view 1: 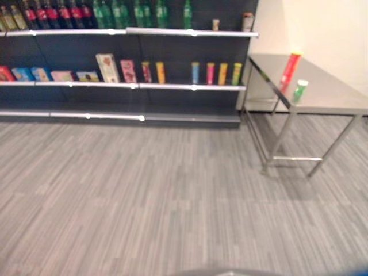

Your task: Put the goods on the table back onto the shelves and tidy them up.

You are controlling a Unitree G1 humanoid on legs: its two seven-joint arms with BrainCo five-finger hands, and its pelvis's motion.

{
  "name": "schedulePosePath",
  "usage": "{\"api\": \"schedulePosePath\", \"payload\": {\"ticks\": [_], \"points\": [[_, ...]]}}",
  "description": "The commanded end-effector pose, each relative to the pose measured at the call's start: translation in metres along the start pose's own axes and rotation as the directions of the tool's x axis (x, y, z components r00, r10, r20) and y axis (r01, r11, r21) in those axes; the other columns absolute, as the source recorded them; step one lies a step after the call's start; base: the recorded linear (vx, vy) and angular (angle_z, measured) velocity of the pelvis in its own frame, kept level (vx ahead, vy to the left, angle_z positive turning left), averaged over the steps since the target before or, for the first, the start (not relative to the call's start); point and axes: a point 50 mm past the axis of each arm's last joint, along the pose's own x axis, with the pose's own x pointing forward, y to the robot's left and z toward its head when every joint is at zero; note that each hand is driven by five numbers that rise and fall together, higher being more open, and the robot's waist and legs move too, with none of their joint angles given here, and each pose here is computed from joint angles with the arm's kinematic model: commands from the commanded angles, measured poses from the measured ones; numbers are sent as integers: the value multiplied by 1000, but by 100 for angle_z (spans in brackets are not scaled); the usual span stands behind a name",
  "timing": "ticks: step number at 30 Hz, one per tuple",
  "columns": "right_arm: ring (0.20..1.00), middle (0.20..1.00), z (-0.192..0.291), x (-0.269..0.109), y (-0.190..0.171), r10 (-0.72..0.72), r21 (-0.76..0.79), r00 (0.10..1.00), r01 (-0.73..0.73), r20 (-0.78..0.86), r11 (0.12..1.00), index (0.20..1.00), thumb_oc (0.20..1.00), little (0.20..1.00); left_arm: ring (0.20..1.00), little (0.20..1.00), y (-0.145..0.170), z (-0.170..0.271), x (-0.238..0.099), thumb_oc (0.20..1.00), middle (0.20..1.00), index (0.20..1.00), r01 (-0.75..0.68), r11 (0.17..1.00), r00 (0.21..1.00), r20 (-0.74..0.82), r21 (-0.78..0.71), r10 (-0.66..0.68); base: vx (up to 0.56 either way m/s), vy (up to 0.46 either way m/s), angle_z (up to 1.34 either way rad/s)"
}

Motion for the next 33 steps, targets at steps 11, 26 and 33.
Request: {"api": "schedulePosePath", "payload": {"ticks": [11, 26, 33], "points": [[1000, 1000, 1, -8, 19, 118, -239, 990, -98, 74, 966, 1000, 1000, 1000, 1000, 1000, -11, -13, -3, 1000, 1000, 1000, 75, 992, 996, -47, 100, -71, 0, 0, 0], [1000, 1000, -1, -23, 53, 420, -636, 893, -232, 160, 736, 1000, 1000, 1000, 1000, 1000, -18, -32, -6, 1000, 1000, 1000, 189, 917, 982, -67, 352, -177, -11, 1, -5], [1000, 1000, -2, -24, 54, 436, -646, 885, -238, 164, 725, 1000, 1000, 1000, 1000, 1000, -15, -37, -6, 1000, 1000, 1000, 191, 905, 982, -73, 380, -176, 0, 0, 0]]}}
